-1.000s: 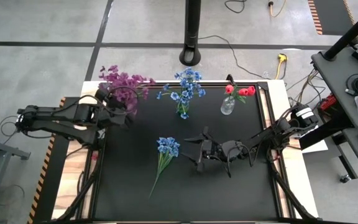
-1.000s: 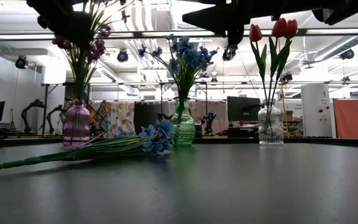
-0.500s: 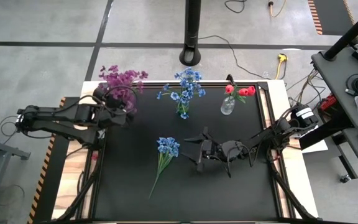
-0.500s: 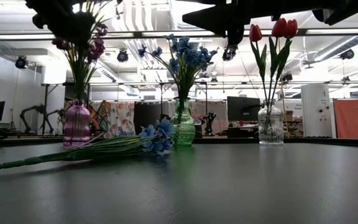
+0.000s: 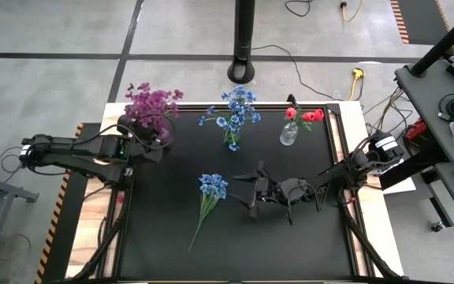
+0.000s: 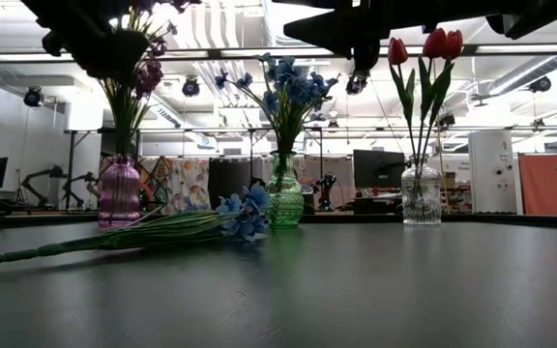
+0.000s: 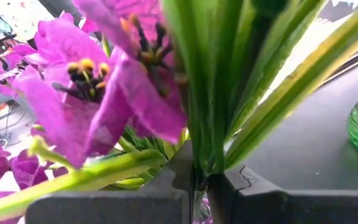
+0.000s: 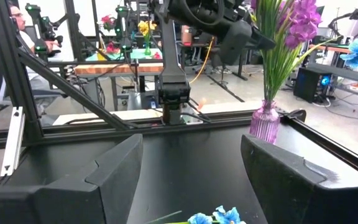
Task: Sort flowers into vase by color
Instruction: Put the violet flowers into the violet vase
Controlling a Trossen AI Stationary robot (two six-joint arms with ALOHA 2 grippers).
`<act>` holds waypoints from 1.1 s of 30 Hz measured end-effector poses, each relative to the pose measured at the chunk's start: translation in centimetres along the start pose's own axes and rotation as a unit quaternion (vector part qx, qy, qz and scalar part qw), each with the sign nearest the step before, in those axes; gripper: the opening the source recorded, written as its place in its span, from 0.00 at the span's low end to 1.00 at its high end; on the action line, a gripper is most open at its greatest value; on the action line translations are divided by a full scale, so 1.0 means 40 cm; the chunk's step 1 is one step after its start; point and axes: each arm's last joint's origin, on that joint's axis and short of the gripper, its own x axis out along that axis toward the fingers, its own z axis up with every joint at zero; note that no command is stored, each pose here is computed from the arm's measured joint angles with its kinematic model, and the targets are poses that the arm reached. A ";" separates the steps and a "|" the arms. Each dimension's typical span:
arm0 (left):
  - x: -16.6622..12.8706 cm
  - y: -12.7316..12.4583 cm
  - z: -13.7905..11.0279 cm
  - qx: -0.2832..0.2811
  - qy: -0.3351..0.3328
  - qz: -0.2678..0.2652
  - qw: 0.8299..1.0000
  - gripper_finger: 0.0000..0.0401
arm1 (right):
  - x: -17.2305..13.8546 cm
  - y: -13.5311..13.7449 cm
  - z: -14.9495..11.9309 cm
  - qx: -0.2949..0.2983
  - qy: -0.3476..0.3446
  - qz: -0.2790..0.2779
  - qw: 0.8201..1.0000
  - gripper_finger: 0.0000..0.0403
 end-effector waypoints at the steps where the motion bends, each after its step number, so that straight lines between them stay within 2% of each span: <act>1: 0.000 0.000 0.000 -0.003 0.000 0.000 1.000 0.01 | 0.000 0.000 0.000 0.000 0.000 0.000 1.000 0.66; 33: 0.012 -0.002 -0.037 -0.062 -0.011 0.026 0.998 0.01 | 0.000 0.000 -0.003 -0.003 0.006 0.000 1.000 0.66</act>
